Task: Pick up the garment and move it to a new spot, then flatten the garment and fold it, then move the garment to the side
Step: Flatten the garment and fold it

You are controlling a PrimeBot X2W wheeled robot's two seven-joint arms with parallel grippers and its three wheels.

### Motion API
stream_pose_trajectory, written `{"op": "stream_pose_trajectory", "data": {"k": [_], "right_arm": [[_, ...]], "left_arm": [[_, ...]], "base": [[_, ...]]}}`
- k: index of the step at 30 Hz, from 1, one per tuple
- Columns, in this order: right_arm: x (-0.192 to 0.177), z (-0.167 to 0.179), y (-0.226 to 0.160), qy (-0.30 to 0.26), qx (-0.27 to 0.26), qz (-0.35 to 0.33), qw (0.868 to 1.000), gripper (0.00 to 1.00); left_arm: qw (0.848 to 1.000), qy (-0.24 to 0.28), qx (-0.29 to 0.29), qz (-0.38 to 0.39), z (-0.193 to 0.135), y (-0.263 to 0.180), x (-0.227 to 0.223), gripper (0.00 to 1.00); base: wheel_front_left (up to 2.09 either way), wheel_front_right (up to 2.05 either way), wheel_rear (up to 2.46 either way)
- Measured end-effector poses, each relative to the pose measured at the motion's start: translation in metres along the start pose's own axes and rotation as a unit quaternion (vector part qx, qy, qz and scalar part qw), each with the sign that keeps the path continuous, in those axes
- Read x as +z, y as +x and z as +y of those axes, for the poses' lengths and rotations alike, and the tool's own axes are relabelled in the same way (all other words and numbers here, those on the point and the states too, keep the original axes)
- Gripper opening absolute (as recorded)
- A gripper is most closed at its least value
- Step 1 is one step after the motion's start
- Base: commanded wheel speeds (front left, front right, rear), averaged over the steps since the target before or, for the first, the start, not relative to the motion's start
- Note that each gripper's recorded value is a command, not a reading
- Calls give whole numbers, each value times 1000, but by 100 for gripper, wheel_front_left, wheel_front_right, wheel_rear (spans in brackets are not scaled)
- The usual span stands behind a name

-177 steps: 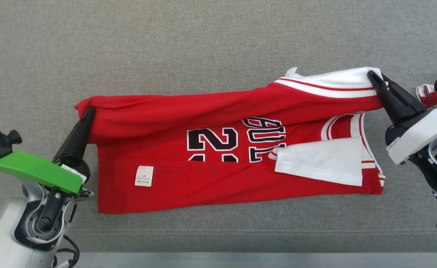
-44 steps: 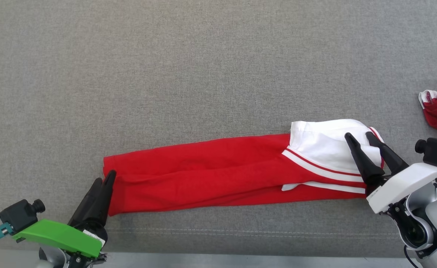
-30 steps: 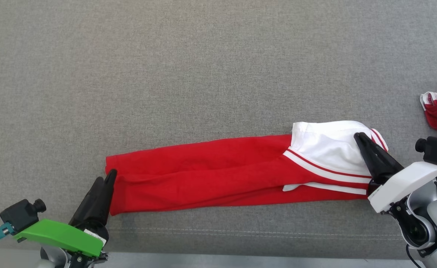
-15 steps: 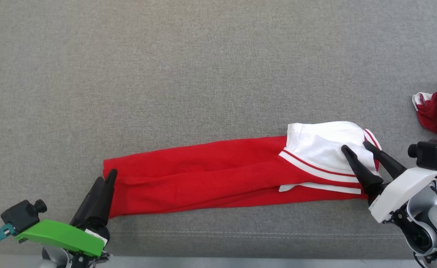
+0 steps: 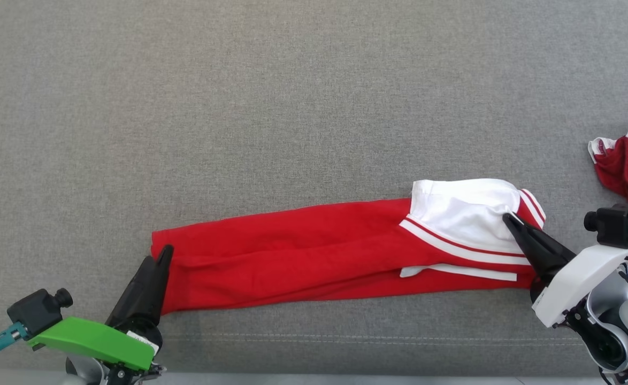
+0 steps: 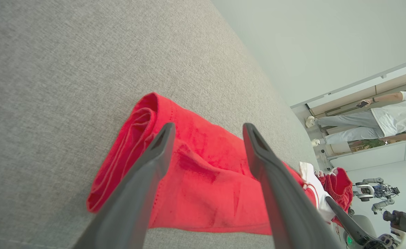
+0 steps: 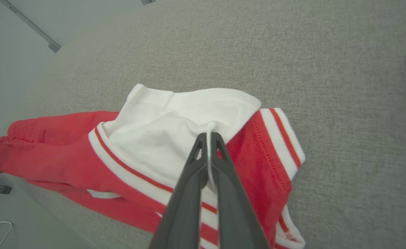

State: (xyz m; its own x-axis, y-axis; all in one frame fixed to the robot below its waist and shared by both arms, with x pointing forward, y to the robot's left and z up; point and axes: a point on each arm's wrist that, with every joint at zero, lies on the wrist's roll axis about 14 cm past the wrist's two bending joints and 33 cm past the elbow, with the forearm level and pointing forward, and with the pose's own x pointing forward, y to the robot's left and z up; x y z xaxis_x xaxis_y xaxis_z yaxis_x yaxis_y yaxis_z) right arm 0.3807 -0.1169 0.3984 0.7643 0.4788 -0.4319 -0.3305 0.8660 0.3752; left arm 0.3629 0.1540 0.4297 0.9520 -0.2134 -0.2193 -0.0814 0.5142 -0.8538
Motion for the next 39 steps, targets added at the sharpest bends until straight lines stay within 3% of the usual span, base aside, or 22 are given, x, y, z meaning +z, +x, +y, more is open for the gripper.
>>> {"op": "stream_pose_trajectory", "data": {"k": [15,23,39], "right_arm": [[24,26,-13,-55,44,-47,996,0],[-7,25,-28,-30,35,-12,999,0],[-7,11,-34,-27,10,-19,999,0]], "left_arm": [[1000,5,-9,-14,-6,-7,7,100],[1000,4,-13,-10,-8,-4,3,100],[1000,14,-16,-8,-9,-3,2,100]], "base": [[0,0,0],[0,0,0],[0,0,0]]}}
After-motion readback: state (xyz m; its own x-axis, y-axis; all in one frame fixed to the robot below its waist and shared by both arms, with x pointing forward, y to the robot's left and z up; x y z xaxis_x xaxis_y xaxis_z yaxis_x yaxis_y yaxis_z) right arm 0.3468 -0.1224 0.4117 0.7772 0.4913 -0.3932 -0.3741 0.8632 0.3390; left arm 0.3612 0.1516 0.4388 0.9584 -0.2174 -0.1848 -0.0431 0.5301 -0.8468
